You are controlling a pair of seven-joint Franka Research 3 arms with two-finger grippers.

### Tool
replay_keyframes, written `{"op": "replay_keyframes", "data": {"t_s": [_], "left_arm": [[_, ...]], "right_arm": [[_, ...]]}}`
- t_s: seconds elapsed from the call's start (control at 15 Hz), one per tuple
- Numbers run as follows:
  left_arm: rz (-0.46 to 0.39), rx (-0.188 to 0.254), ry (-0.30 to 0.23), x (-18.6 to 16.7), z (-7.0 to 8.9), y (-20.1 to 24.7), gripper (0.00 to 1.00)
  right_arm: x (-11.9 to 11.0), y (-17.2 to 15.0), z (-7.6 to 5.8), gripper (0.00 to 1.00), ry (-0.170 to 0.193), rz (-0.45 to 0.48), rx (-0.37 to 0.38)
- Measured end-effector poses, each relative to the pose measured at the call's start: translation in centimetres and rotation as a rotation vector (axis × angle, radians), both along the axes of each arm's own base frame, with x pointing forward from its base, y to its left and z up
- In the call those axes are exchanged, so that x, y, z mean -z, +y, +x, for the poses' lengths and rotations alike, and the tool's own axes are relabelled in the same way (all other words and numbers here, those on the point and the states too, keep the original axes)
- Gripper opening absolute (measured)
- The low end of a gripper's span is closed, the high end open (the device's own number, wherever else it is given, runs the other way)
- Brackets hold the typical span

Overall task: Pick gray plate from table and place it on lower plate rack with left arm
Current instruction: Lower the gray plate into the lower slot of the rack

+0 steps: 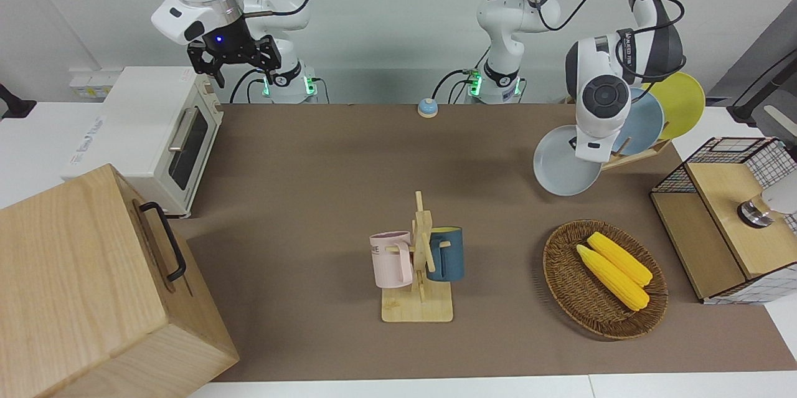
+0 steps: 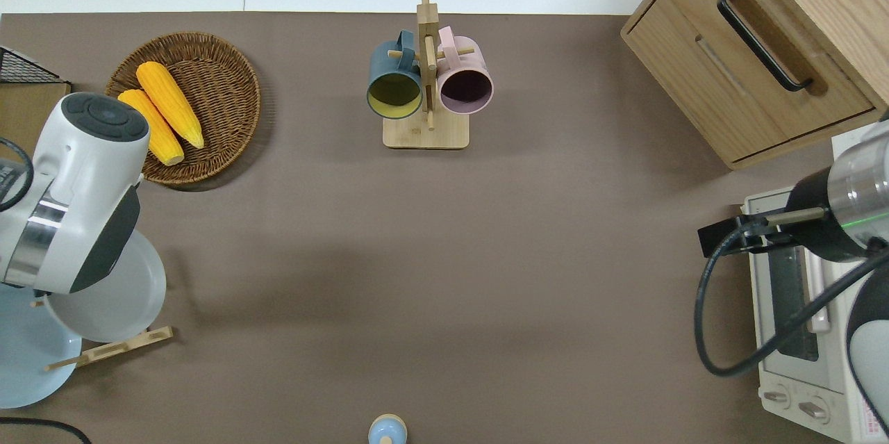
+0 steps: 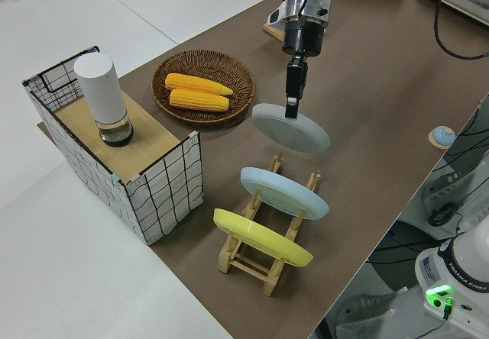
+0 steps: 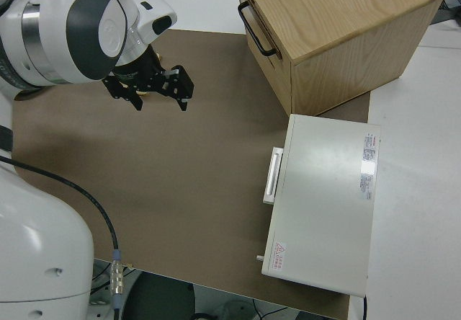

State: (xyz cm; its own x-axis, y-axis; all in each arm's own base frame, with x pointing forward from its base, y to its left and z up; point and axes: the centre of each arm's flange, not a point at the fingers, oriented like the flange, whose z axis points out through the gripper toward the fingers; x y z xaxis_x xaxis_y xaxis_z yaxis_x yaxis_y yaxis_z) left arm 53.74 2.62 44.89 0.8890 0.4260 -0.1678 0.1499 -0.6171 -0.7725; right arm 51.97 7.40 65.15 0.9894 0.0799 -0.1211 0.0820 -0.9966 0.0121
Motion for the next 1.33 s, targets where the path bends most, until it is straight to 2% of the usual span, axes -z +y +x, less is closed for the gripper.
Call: {"op": "replay_keyframes", "data": {"t_s": [0.2,0.33,0.73,1.07,1.33], "left_arm": [[0.111,-0.008,0.054,-0.8,-0.7,0.7,0.04],[0.142,-0.012,0.083,-1.0,-1.1,0.5,0.04],[0.150,0.010,0.134,0.2,-1.2,-0.8,0.04],[0.173,0.002,0.220,4.3,-0.9,-1.1,0.04],[0.176,0.000,0.232,4.8,-0.9,-1.0,0.04]], "right_arm": [[0.0,0.0,0.0,0.99,0.000,0.000,0.000],[0.0,0.0,0.0,0.99,0.000,0.000,0.000],[0.0,0.0,0.0,0.99,0.000,0.000,0.000],[0.0,0.0,0.0,0.99,0.000,0.000,0.000],[0.0,0.0,0.0,0.99,0.000,0.000,0.000]]}}
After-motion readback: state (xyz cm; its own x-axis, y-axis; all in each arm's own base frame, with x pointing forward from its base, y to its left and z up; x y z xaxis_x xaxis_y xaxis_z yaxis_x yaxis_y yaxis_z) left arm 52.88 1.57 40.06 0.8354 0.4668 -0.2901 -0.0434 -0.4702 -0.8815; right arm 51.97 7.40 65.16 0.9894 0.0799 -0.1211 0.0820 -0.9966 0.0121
